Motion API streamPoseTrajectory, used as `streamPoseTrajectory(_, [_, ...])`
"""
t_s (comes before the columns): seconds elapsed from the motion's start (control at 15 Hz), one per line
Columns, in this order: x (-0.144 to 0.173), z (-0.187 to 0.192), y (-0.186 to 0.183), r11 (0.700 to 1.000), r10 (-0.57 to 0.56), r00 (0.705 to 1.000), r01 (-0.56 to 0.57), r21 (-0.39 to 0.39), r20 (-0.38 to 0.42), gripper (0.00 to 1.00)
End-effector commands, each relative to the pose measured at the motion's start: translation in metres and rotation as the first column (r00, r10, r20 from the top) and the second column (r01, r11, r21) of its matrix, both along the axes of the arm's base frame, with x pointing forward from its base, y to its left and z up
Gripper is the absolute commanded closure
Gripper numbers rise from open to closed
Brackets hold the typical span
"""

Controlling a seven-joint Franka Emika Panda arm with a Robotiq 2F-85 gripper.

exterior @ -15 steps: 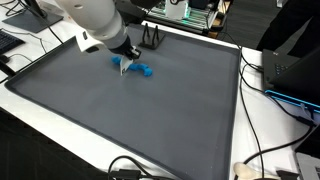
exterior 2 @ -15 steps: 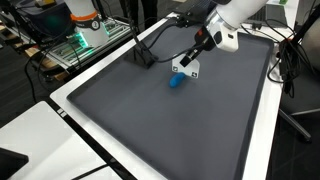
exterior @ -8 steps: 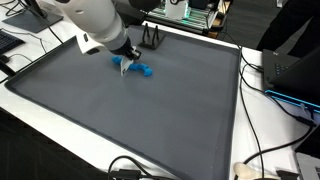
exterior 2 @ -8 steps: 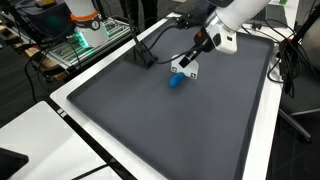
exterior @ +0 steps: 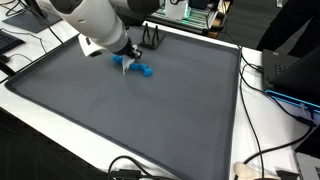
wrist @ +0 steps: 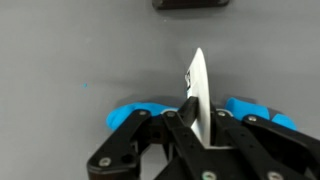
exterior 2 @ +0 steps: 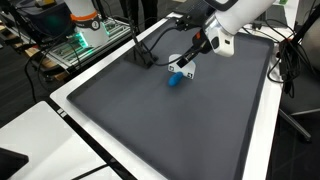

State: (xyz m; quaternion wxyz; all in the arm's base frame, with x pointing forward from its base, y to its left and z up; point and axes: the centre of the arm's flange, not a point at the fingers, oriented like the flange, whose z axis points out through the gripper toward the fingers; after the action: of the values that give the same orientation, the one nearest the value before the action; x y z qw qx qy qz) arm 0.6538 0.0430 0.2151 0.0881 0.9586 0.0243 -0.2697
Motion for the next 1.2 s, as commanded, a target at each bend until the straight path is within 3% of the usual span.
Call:
streamPoseTrajectory(0.0, [-0.006, -0.016, -0.004, 1.000, 0.009, 0.998, -0.009, 0.000, -0.065, 0.98])
streamPoseTrajectory(1.13, [-0.017, 0.001, -0.008, 1.000, -0.001, 0.996, 0.001, 0.008, -0.088, 0.98])
